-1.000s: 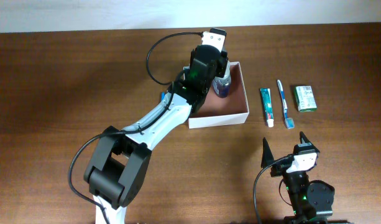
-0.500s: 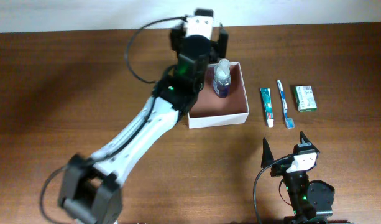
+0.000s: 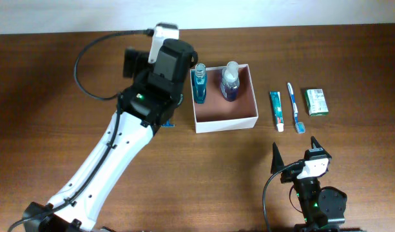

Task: Pack container
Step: 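Move the left gripper back toward the blue razor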

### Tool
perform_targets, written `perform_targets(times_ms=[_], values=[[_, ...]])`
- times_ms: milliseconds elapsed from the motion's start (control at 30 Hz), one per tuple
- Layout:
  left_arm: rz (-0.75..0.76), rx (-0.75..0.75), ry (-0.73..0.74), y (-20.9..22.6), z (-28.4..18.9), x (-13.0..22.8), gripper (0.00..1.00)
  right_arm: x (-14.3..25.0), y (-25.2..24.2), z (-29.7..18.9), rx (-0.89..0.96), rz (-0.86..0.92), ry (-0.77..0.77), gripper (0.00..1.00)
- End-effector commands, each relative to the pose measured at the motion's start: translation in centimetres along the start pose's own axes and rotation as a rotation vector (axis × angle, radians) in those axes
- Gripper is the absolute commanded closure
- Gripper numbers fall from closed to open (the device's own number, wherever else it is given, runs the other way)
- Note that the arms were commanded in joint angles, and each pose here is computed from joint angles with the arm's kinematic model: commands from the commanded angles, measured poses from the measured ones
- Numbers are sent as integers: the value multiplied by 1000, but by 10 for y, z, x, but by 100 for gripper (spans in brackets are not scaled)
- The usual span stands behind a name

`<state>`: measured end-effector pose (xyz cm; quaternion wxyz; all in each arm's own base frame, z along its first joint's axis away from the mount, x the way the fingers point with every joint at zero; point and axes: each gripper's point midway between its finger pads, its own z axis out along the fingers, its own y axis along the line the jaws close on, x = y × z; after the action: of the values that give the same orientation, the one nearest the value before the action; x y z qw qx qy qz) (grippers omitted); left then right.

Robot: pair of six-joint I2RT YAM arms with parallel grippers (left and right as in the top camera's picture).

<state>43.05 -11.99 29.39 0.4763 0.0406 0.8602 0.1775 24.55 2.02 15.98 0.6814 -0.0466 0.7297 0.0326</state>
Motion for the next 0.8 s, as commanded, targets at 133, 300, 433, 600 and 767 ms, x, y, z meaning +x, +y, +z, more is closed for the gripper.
perform_targets(times_ms=[133,300,433,600,767], values=[[-71,253,220,-16,3,47,1,2,-2,0,10,5,-1,1],[-100,351,333,-18,12,70,1,2,-2,0,10,5,-2,1],[-82,348,415,-23,26,91,1,2,-2,0,10,5,-1,1],[-46,339,505,-39,50,119,1,2,-2,0,10,5,-1,1],[-25,344,567,-57,73,142,1,1,-2,0,10,5,-2,1]])
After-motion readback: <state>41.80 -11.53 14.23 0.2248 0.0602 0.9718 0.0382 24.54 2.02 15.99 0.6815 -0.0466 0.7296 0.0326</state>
